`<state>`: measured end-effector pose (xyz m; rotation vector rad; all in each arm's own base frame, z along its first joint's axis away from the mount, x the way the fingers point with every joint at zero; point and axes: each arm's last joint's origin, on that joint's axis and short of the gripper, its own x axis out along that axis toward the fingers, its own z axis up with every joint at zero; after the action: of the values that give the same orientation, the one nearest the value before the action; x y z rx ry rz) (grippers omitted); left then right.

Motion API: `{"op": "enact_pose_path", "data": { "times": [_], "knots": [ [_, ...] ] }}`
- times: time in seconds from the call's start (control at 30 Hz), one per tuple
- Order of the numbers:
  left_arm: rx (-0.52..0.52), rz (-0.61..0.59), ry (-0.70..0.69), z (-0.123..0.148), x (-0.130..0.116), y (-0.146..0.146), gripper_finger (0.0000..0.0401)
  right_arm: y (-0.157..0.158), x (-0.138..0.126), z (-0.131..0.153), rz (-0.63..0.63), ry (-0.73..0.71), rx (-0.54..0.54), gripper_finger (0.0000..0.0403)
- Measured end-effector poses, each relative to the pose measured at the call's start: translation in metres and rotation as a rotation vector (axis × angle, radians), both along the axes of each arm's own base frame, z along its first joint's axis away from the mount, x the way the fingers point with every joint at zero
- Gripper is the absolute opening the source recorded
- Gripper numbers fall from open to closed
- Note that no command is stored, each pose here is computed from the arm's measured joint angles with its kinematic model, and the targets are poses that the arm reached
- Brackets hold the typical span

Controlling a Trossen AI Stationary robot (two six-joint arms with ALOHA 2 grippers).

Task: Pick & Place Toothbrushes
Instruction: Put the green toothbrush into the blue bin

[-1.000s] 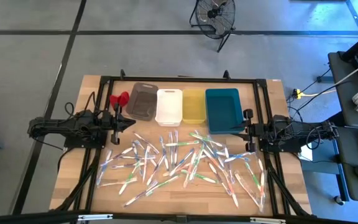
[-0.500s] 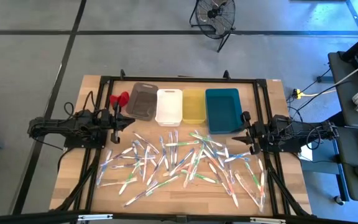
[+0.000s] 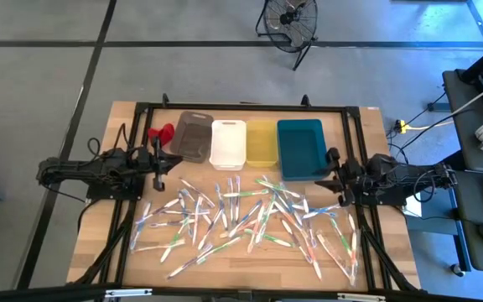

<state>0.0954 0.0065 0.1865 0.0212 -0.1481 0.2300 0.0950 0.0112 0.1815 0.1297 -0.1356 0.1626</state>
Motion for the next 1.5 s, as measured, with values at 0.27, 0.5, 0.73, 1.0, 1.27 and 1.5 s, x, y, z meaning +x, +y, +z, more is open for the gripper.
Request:
{"op": "enact_pose_path", "data": {
  "times": [0.27,0.5,0.73,1.0,1.27,1.5],
  "knots": [
    [-0.002,0.018,0.003,0.000,0.001,0.000,0.0091,-0.001,-0.004,0.030,-0.050,-0.006,-0.091,0.0172],
    [-0.002,0.018,0.000,0.000,0.001,0.000,0.0121,-0.003,0.010,0.069,-0.141,0.157,-0.095,0.0177],
    [0.007,0.034,0.003,0.000,0.001,0.001,0.0150,-0.004,0.036,0.099,-0.255,0.465,-0.086,0.0211],
    [0.051,0.063,0.016,0.000,0.001,0.002,0.0168,0.000,0.057,0.103,-0.225,0.804,-0.019,0.0240],
    [0.055,0.056,0.026,-0.001,0.001,0.002,0.0165,0.011,0.093,0.098,-0.096,0.859,0.015,0.0220],
    [0.087,0.059,0.030,0.000,0.001,0.001,0.0168,0.023,0.127,0.080,-0.039,0.878,-0.040,0.0196]
  ]
}}
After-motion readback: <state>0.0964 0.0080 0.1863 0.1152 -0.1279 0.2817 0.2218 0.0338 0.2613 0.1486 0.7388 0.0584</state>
